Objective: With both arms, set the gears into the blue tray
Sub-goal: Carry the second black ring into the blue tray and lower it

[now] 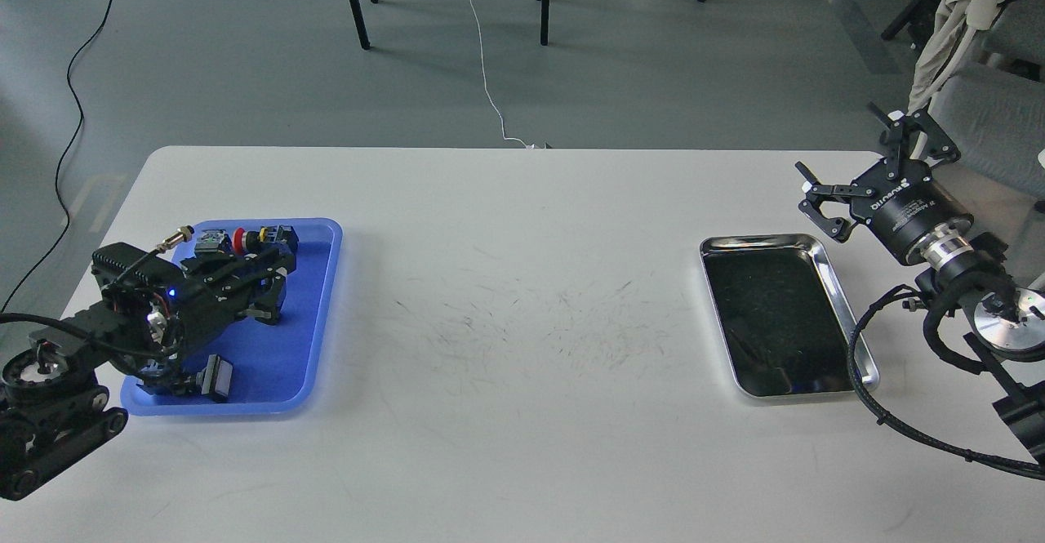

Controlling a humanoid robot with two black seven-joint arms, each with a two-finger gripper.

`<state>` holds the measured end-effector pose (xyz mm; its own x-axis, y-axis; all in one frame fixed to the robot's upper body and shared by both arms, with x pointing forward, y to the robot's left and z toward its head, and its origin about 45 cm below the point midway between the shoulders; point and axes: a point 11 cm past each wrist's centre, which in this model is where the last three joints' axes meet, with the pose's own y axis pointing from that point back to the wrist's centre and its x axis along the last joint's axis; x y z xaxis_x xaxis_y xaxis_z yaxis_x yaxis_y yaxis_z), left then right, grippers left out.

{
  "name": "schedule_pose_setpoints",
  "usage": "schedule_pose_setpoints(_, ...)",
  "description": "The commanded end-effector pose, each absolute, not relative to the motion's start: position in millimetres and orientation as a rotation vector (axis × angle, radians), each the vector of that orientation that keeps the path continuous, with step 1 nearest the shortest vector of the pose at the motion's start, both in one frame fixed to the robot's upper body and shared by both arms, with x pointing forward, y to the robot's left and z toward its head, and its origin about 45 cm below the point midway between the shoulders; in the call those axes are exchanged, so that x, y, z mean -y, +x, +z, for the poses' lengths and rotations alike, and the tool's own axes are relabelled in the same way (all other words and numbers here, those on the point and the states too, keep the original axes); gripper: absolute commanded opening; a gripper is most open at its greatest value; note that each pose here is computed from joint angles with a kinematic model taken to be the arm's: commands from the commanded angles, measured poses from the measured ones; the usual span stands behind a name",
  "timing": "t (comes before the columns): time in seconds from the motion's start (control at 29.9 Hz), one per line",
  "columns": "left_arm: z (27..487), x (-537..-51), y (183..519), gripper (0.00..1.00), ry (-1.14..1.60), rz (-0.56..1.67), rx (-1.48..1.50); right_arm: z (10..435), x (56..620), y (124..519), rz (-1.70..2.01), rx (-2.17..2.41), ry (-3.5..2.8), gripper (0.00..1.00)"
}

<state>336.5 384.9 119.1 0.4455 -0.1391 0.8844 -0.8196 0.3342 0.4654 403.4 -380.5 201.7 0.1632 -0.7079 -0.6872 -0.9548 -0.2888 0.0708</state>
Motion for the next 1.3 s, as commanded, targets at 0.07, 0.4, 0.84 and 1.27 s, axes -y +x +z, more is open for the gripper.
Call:
schedule_pose_setpoints(0.07, 102, -393, 337, 0.09, 1.201, 0.581, 0.998, 202, 381, 404, 0.887, -1.582, -2.066, 0.99)
schedule_pose_setpoints(0.4, 86, -399, 330, 0.11, 1.242, 0.545, 0.97, 203, 383, 404, 0.885, -1.586, -2.065, 0.99)
schedule_pose_setpoints(0.84, 85, -400, 329, 0.24, 1.244, 0.543, 0.969, 202, 381, 404, 0.888, -1.582, -2.065, 0.99)
schedule_pose_setpoints(1.27, 86, -400, 327, 0.44, 1.226, 0.543, 0.968, 203, 380, 404, 0.888, -1.578, -2.066, 0.99)
